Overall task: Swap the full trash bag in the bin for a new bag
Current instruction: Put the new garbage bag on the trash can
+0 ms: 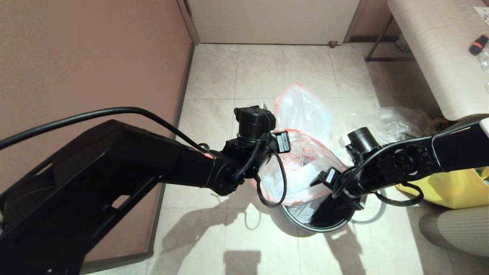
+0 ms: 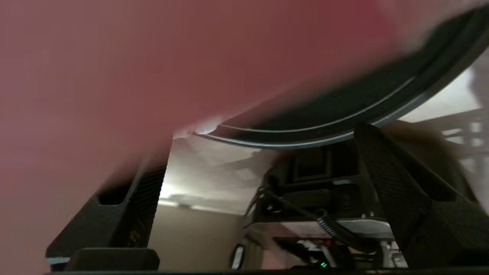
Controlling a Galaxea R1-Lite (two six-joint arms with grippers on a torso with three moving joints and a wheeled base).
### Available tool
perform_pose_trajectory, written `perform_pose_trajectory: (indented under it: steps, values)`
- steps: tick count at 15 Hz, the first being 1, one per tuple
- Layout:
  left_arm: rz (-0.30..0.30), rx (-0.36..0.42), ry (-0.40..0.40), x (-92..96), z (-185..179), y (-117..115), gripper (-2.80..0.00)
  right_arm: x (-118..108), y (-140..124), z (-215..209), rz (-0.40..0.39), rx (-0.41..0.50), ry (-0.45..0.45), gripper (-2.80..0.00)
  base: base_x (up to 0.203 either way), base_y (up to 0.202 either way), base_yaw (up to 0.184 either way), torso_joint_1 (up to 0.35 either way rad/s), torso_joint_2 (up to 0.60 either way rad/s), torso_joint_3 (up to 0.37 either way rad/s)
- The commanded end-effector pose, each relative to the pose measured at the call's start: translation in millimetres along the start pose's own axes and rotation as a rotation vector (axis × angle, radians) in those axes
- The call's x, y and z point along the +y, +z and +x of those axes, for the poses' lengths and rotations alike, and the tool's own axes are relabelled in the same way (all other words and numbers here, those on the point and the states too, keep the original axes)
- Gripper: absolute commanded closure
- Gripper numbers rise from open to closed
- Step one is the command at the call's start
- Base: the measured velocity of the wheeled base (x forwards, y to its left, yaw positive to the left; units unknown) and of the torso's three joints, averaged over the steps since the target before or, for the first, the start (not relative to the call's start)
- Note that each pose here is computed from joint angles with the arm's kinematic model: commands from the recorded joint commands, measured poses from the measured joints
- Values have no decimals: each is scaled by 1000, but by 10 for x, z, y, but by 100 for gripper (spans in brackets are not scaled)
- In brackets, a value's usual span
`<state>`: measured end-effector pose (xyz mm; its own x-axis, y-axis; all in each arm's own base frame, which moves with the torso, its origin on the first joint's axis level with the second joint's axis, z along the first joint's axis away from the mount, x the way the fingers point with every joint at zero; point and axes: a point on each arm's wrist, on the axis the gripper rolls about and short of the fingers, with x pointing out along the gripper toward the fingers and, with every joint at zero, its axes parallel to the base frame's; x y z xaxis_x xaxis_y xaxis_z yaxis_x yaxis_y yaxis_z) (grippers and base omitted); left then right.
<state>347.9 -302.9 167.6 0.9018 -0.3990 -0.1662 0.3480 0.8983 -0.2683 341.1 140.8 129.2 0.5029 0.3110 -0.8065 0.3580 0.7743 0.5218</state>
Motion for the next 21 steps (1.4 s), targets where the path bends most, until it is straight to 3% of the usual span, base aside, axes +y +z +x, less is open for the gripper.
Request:
perform_pose_trajectory:
  steps: [1, 4, 6, 7, 9, 13, 18, 21]
  values:
    - [-4, -8, 1, 6, 7, 16, 0, -11, -119, 152, -6, 14, -49, -280, 0, 0, 0, 0, 0, 0]
    - [-10, -20, 14, 65, 30, 64, 0, -39, -128, 275, 38, 11, -79, -280, 0, 0, 0, 0, 0, 0]
    - [-12, -24, 20, 91, 38, 80, 0, -7, -57, 400, 37, -65, -59, -280, 0, 0, 0, 0, 0, 0]
    - [-12, -24, 20, 91, 38, 80, 0, 34, 7, 481, 38, -129, -25, 0, 0, 0, 0, 0, 0, 0]
    - [-11, -23, 20, 93, 39, 75, 0, 80, 83, 582, 39, -176, 8, 0, 0, 0, 0, 0, 0, 0]
    - [-11, -21, 22, 102, 50, 61, 0, -9, 118, 524, 61, -170, -24, 0, 0, 0, 0, 0, 0, 0]
    - [-8, -14, 26, 109, 73, 22, 0, 69, 190, 605, 53, -187, 68, 0, 0, 0, 0, 0, 0, 0]
    - [-7, -15, 29, 114, 75, 27, 0, 31, 167, 417, 61, -161, 27, 0, 0, 0, 0, 0, 0, 0]
